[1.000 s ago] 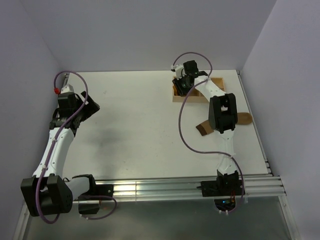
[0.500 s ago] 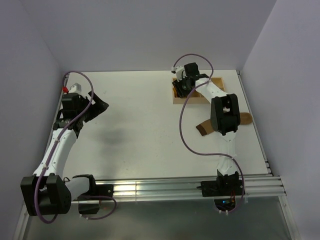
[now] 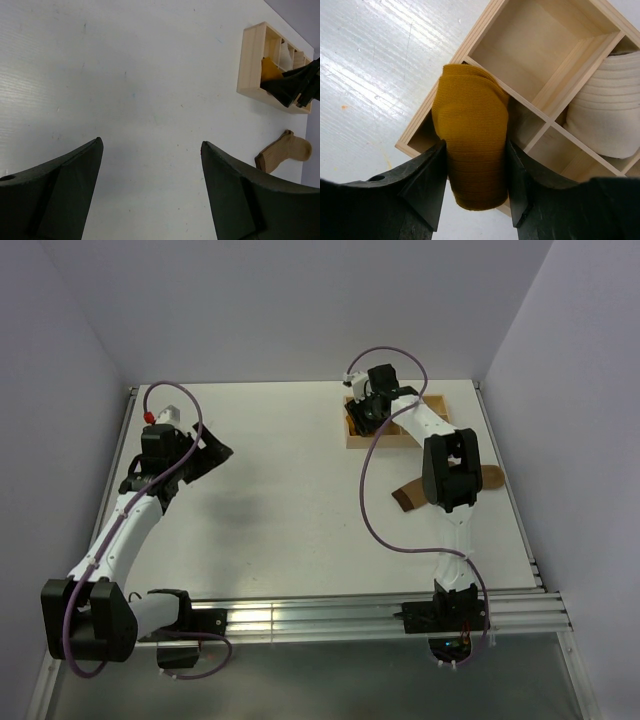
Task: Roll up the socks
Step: Place the sock in the storage box, then adjust the sock at the center of the board.
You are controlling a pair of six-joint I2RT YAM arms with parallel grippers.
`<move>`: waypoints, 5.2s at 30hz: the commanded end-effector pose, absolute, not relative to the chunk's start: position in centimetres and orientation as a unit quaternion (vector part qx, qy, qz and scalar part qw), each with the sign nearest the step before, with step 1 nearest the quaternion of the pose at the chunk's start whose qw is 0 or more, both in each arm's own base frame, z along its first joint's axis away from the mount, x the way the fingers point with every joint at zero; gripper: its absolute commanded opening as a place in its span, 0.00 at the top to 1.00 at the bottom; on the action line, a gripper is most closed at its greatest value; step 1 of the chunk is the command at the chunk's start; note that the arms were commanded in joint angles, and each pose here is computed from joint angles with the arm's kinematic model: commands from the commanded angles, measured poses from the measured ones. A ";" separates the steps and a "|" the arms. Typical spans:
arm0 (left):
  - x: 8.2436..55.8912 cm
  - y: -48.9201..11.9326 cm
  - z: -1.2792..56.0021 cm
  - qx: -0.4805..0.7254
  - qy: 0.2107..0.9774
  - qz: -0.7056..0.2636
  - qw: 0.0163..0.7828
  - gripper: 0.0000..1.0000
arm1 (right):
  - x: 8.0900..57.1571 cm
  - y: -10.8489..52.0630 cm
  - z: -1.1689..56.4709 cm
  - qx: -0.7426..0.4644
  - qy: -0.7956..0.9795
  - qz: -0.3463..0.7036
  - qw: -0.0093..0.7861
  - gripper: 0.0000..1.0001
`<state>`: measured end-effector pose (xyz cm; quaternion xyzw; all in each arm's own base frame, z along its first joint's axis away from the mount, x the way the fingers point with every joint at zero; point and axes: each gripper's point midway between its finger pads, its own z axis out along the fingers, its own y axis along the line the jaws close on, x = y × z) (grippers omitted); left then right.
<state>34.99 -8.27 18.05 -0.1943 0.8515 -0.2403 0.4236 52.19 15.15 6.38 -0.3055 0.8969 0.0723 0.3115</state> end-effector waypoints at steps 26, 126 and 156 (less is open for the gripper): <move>35.7 -8.1 19.9 -0.184 0.841 -0.233 0.452 0.15 | 53.1 15.0 15.2 -0.289 0.878 0.043 0.379 0.43; 35.2 -8.1 20.1 -0.179 0.840 -0.235 0.455 0.16 | 54.2 18.1 5.6 -0.216 0.932 0.062 0.284 0.70; 30.0 -3.2 30.5 -0.179 0.778 -0.140 0.586 0.05 | 41.3 9.0 26.1 -0.046 0.872 -0.019 0.487 0.32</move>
